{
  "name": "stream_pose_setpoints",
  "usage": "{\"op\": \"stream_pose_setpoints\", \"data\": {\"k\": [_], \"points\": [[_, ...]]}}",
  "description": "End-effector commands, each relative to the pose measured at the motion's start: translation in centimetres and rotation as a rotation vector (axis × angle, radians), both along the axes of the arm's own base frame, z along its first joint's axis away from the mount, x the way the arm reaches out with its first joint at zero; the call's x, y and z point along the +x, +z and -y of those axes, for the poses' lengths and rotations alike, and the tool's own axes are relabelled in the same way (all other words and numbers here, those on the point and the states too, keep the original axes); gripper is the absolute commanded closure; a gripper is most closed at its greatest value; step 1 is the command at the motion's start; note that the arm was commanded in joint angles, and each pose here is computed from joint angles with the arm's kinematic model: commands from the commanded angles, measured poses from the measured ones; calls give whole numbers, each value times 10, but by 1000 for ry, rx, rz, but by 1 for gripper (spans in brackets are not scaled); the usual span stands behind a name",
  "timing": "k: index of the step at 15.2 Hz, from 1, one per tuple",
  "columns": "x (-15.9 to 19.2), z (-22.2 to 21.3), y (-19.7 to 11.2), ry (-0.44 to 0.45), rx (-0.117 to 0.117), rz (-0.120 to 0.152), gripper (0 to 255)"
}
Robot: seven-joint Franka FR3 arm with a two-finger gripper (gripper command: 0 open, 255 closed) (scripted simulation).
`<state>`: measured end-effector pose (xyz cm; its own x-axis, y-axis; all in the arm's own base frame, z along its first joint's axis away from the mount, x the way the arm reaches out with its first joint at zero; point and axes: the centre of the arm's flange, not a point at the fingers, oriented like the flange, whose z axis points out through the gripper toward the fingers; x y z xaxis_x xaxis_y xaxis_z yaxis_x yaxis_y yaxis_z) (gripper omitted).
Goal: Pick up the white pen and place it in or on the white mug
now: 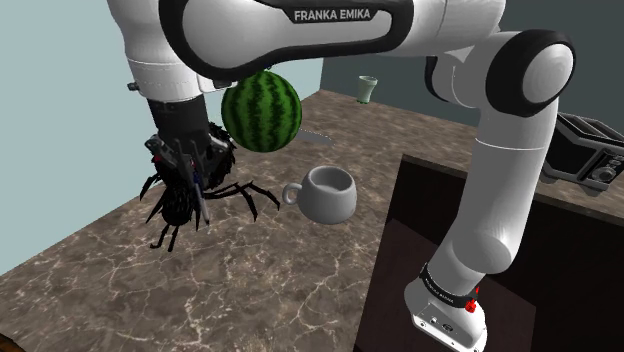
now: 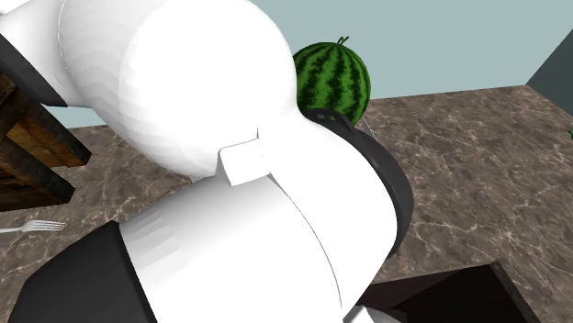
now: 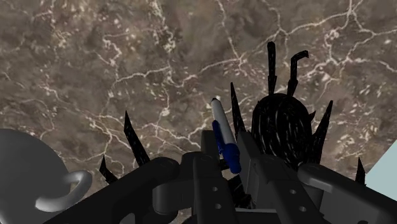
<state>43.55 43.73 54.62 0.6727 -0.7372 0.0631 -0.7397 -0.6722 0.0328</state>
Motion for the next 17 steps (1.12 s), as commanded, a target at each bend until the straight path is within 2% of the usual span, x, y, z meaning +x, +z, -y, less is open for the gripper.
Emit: {"op": "stream_pose_setpoints", "data": {"k": [1, 17], "points": [[0, 0, 10, 0, 0, 0, 255], [0, 0, 94, 0, 0, 0, 255]]}}
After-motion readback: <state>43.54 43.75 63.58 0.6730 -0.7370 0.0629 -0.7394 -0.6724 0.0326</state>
